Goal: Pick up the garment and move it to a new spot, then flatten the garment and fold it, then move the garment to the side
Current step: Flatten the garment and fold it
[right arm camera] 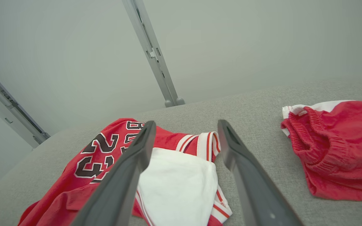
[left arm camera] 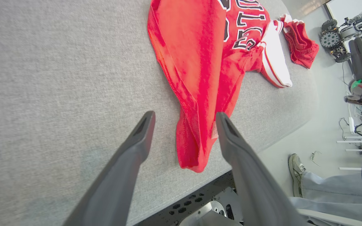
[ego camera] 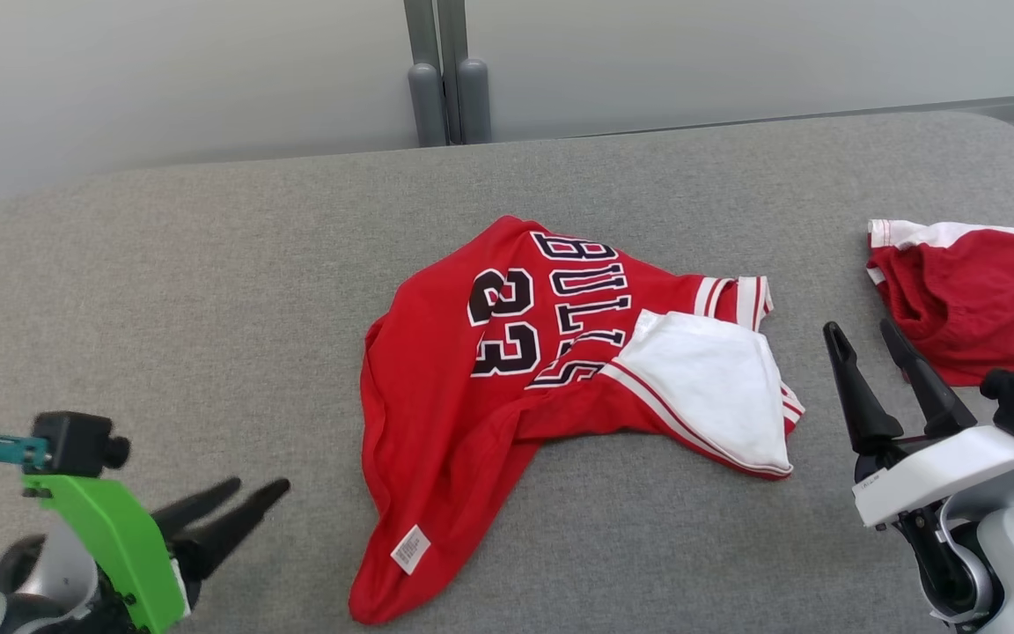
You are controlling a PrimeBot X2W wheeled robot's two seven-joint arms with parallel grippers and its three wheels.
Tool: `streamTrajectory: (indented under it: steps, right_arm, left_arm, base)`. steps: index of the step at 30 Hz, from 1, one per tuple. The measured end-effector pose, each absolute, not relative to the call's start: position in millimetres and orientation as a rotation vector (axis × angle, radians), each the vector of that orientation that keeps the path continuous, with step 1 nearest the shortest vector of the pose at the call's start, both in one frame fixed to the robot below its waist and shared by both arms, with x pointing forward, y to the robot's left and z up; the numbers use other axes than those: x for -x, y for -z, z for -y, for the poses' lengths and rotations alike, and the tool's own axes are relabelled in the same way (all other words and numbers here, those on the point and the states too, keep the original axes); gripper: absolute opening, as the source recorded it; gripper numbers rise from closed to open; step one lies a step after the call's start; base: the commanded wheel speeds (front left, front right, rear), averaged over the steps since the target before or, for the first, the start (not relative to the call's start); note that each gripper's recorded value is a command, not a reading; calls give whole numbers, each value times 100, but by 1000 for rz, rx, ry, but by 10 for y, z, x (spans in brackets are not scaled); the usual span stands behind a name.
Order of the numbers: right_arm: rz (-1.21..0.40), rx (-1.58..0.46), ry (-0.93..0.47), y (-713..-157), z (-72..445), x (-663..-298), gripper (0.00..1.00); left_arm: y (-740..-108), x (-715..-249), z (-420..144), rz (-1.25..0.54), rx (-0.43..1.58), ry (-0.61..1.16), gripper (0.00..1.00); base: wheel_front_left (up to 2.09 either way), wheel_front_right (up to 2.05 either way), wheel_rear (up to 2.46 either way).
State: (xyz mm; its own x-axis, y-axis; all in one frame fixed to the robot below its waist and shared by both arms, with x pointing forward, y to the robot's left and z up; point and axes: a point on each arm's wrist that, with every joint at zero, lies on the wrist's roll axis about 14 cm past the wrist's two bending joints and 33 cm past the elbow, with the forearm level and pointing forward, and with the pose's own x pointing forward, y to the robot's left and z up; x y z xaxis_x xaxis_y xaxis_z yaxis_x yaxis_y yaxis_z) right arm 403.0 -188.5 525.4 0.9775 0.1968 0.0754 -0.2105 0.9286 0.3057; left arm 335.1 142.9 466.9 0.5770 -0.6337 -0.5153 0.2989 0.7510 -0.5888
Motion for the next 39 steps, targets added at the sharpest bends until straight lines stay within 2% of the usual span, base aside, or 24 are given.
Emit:
streamTrajectory:
  steps: [6,15,23,27,34,35,36,37,38,39]
  right_arm:
    - [34,-322,-196,-5186,1903,-3998,100]
    - [-55,-320,-186,-4962,1906,-3997,100]
    - [-390,-324,-247,-4366,1676,-3953,100]
    - [-476,-342,-260,-4232,1593,-4019,100]
    - [-533,-391,-225,-4078,1553,-4150,100]
    - [-530,-396,-224,-4080,1541,-4172,84]
    - [-526,-401,-224,-4082,1522,-4193,72]
    - [-515,-405,-224,-4098,1511,-4217,48]
    - [-501,-405,-224,-4116,1508,-4237,36]
    - [-482,-406,-221,-4143,1513,-4261,20]
  left_arm:
    - [-5022,-3767,-1685,-440,363,394,100]
    - [-5122,-3851,-1612,-133,405,194,100]
    - [-4902,-3756,-1528,-139,391,176,100]
    - [-4876,-3773,-1505,-143,400,175,100]
    - [-4776,-3772,-1557,-166,402,154,100]
    - [-4765,-3773,-1564,-169,401,152,100]
    - [-4753,-3772,-1571,-172,400,150,100]
    - [-4747,-3773,-1577,-174,399,149,100]
    - [-4739,-3772,-1584,-176,399,147,100]
    - [-4731,-3770,-1589,-178,398,146,100]
  base:
    - [0,0,0]
    - [0,0,0]
    - [0,0,0]
    - [0,0,0]
    - [0,0,0]
    - [0,0,0]
    - [0,0,0]
    - [0,0,0]
    - [0,0,0]
    - [0,0,0]
